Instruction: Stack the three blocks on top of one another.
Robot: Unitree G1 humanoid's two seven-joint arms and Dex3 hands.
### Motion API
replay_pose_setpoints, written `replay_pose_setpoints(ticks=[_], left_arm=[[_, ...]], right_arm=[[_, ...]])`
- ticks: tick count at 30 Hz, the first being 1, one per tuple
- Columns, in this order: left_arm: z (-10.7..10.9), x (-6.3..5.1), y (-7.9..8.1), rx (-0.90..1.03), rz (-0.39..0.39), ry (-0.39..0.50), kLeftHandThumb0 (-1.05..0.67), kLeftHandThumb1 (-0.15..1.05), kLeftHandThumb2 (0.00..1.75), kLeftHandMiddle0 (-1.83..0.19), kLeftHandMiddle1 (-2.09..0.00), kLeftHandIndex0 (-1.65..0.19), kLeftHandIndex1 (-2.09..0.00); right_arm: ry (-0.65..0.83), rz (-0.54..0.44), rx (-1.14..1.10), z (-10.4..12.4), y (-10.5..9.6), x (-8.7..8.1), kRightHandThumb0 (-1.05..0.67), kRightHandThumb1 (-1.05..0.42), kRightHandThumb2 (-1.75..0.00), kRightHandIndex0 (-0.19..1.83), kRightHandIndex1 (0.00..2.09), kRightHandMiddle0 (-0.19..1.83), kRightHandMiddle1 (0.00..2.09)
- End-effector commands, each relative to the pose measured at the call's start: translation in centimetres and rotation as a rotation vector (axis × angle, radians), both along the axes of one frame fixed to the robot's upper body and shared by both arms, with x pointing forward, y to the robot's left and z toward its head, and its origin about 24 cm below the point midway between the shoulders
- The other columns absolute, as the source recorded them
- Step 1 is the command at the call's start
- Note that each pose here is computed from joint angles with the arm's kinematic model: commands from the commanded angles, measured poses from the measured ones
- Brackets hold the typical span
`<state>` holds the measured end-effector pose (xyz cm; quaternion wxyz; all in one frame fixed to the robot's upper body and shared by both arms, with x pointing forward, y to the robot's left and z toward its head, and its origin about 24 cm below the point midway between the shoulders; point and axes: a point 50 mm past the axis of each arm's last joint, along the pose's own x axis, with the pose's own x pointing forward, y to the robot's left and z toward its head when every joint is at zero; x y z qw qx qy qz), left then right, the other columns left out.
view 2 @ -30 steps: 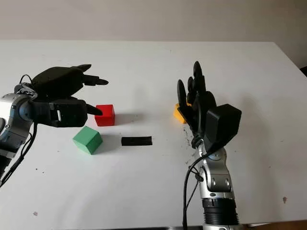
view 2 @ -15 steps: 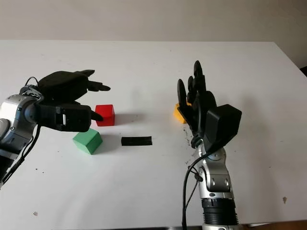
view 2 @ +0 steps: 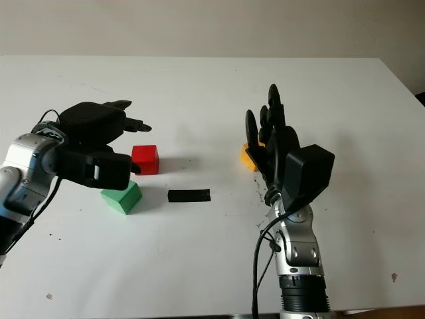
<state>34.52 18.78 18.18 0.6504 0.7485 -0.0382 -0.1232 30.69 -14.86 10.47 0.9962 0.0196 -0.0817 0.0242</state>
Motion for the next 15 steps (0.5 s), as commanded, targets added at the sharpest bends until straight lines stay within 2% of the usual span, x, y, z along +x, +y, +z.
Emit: replay_pose_setpoints(ticks=[1, 5, 7, 9, 15], left_arm=[[-0.46, -0.21, -0.37, 0.002, -0.013, -0.01, -0.81, 0.97, 0.05, -0.02, -0.05, -0.44, -0.16], [-0.74, -0.28, -0.61, 0.0, -0.018, -0.029, -0.78, 0.98, 0.06, -0.05, -0.06, -0.46, -0.25], [-0.88, -0.31, -0.65, -0.003, -0.026, -0.037, -0.77, 0.98, 0.05, -0.06, -0.06, -0.25, -0.7], [-1.07, -0.32, -0.67, -0.006, -0.032, -0.041, -0.76, 0.98, 0.05, -0.08, -0.06, -0.13, -0.98], [-1.43, -0.16, -0.66, -0.013, -0.039, -0.02, -0.75, 0.97, 0.05, -0.1, -0.06, -0.09, -1.12]], right_arm=[[-0.026, 0.002, 0.0, 0.51, -0.08, -0.08, -0.54, -1.05, -0.51, -0.05, 0.05, -0.02, 0.05], [-0.027, -0.003, -0.004, 0.51, -0.08, -0.06, -0.55, -1.05, -0.51, -0.04, 0.06, -0.02, 0.06], [-0.03, -0.007, -0.008, 0.51, -0.08, -0.07, -0.55, -1.05, -0.51, -0.03, 0.06, -0.01, 0.06], [-0.029, -0.008, -0.006, 0.51, -0.08, -0.08, -0.54, -1.05, -0.51, -0.03, 0.06, -0.01, 0.06], [-0.025, -0.009, -0.007, 0.49, -0.09, -0.06, -0.55, -1.05, -0.5, -0.03, 0.06, -0.01, 0.06]])
